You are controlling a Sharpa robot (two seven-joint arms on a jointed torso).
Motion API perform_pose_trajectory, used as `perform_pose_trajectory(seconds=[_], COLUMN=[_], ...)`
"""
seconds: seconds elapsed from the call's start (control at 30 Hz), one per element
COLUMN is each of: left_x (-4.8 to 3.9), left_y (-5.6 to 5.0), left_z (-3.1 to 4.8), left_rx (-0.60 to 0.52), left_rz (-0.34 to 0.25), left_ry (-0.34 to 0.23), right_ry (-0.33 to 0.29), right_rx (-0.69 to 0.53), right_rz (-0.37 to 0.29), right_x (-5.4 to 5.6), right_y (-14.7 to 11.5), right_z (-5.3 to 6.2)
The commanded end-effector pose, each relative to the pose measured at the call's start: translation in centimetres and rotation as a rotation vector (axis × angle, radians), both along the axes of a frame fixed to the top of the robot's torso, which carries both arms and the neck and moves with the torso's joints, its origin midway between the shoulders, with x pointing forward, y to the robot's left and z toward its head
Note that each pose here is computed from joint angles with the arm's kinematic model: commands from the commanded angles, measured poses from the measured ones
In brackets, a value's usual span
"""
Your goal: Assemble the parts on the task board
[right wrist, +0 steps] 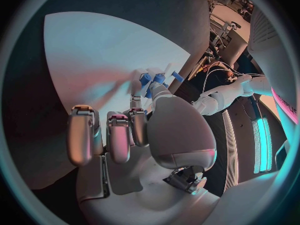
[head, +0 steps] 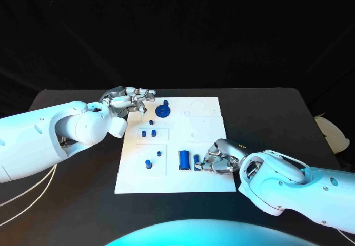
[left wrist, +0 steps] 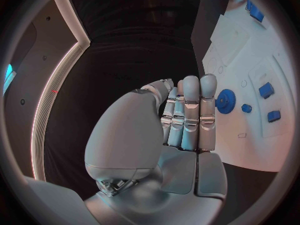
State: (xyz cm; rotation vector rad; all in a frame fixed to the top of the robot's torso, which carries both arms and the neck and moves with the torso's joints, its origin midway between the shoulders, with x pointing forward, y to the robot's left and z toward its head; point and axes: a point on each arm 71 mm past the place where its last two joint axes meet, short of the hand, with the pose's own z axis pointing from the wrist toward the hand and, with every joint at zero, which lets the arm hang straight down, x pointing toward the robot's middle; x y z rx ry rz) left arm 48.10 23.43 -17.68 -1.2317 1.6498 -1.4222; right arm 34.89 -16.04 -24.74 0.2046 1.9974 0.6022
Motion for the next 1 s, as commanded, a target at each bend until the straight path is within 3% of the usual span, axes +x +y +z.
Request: perform_pose_trajectory(seconds=[0.03, 1.0], left_x=[-0.04, -0.05], left_y=[-0.18, -0.19], left_z=[0.09, 0.07], left_rx=[-0.01, -0.009], left_rz=[-0.017, -0.019], left_ry=[-0.002, 0.0], right_ry=[-0.013, 0.006], right_rx=[-0.008, -0.047], right_rz=[0.026, 0.046], right_x=[-0.16, 0.19], right_y=[0.1, 0.13], right_z=[0.07, -0.55])
